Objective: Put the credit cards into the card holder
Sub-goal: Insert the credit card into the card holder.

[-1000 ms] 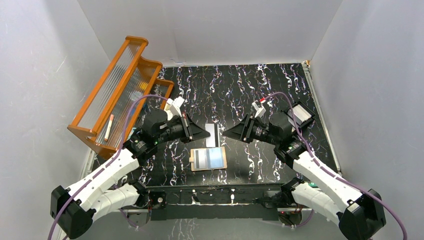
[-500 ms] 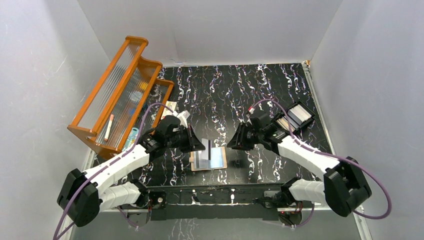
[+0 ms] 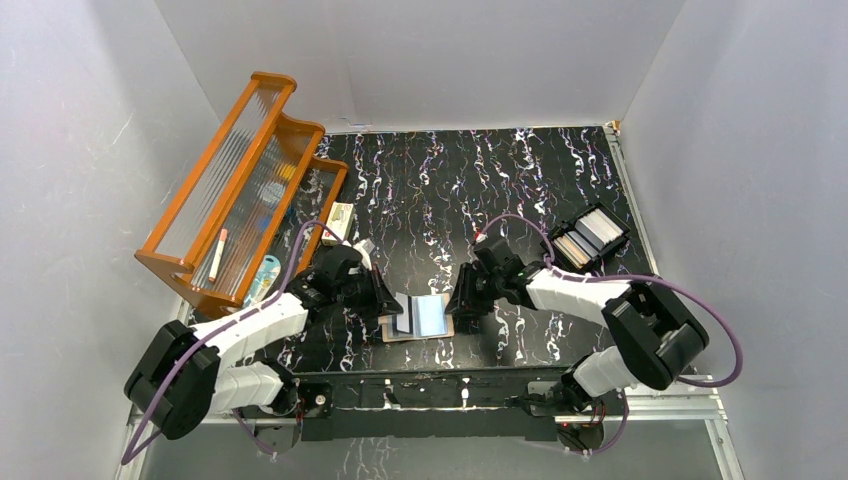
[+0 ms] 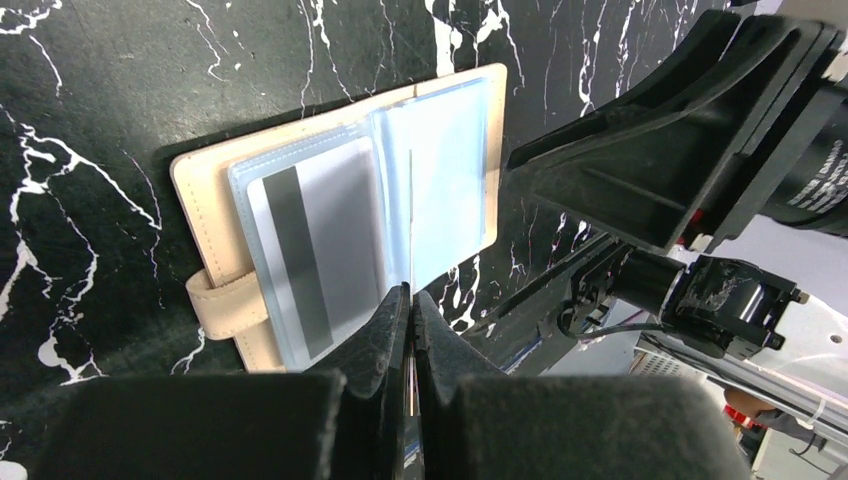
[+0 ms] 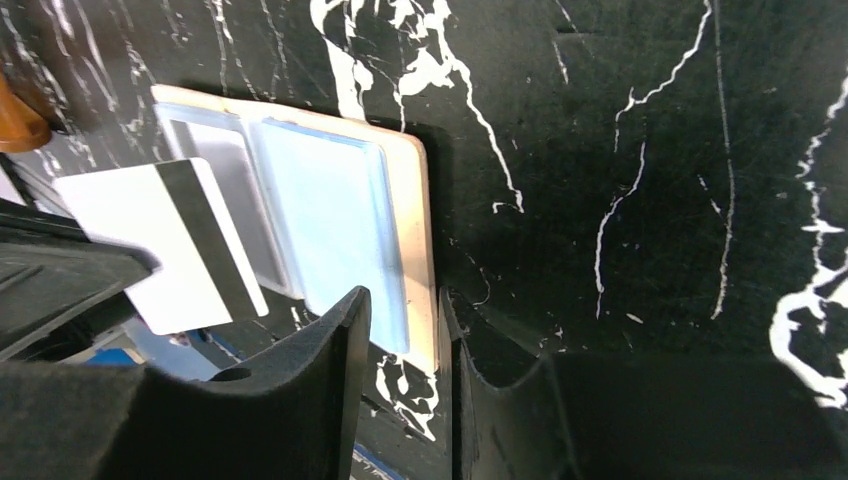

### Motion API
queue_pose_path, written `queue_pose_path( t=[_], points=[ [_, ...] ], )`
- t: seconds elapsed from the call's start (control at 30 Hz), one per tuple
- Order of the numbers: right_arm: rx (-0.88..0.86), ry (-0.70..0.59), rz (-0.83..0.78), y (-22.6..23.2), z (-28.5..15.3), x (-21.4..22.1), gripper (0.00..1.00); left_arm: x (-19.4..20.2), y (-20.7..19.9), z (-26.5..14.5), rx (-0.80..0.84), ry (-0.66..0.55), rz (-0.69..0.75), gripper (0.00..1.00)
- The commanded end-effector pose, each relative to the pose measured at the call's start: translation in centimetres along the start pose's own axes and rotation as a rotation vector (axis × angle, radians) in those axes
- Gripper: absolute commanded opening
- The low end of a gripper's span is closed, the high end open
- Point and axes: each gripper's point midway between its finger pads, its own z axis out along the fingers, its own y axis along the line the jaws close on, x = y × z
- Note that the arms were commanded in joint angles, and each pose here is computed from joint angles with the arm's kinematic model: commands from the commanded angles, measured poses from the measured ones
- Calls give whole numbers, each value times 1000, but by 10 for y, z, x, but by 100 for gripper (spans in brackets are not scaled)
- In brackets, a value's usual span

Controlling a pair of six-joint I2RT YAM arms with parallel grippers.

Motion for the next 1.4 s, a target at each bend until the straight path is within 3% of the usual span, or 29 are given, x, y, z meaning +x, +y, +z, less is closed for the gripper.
queue_pose_path(
  t=[0.0, 0.5, 0.93, 1.37],
  points=[
    [-10, -22, -32, 7, 10, -2, 39, -5, 3, 5, 13, -13, -4, 0],
    [33, 28, -26, -2, 26, 25, 34, 1, 27, 15, -20, -9, -1, 0],
    [45, 24, -37, -5, 25, 25, 33, 7, 44, 16, -75, 46, 165, 0],
    [38, 33, -40, -4, 26, 26, 33, 9, 55, 20, -96, 57, 210, 0]
  ],
)
